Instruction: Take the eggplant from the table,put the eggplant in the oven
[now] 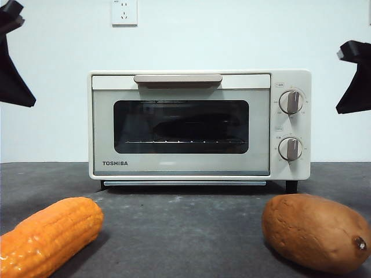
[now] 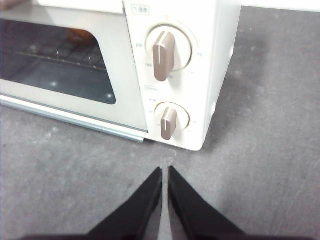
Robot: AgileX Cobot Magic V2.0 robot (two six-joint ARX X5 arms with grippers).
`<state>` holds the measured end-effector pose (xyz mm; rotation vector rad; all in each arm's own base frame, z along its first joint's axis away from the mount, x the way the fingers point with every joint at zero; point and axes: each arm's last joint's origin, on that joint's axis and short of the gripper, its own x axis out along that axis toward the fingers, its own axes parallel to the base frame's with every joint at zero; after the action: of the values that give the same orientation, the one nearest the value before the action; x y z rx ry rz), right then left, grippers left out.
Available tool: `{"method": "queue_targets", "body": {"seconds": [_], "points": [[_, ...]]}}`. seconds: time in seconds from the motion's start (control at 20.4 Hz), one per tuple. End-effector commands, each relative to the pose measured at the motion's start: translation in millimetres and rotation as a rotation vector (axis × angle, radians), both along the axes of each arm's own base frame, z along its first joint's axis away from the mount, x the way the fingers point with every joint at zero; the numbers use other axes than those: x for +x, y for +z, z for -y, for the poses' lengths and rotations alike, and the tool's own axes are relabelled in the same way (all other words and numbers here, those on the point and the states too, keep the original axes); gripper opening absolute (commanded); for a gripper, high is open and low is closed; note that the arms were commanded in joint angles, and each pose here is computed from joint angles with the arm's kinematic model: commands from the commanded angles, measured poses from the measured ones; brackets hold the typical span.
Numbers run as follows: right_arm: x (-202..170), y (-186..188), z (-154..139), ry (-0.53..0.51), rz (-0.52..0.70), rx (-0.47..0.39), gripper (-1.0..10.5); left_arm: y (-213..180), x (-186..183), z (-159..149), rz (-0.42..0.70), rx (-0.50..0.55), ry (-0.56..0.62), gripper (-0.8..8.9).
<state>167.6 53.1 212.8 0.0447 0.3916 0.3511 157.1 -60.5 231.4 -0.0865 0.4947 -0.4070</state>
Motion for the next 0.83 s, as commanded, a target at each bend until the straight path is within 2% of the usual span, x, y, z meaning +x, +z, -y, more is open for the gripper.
{"method": "queue_targets", "body": {"seconds": [0.05, 0.1, 0.15, 0.25, 0.29, 0.64, 0.83], "points": [[1.3, 3.0, -1.1, -0.003, 0.019, 0.022, 0.0, 2.4, 0.7, 0.9, -0.001, -0.018, 0.008, 0.06], [1.5, 3.3, -1.1, -0.003, 0.023, 0.023, 0.0, 3.3, 1.2, 1.1, 0.009, -0.022, 0.008, 0.06], [1.6, 3.5, -1.2, -0.024, 0.003, 0.08, 0.0, 4.1, 1.6, 1.2, 0.018, -0.025, 0.008, 0.06], [2.5, 7.4, -2.6, -0.085, -0.027, 0.268, 0.0, 5.7, 2.3, 1.5, 0.036, -0.031, 0.008, 0.06], [4.3, 13.8, -3.2, -0.091, 0.023, 0.326, 0.0, 5.7, 2.3, 1.5, 0.036, -0.031, 0.008, 0.06], [7.1, 39.6, -2.3, -0.06, 0.276, 0.413, 0.0, 6.8, 0.3, 1.4, 0.04, -0.033, 0.004, 0.06], [6.1, 50.8, -2.3, -0.037, 0.384, 0.451, 0.0, 19.1, -10.9, -4.0, 0.119, -0.062, 0.011, 0.06]]}}
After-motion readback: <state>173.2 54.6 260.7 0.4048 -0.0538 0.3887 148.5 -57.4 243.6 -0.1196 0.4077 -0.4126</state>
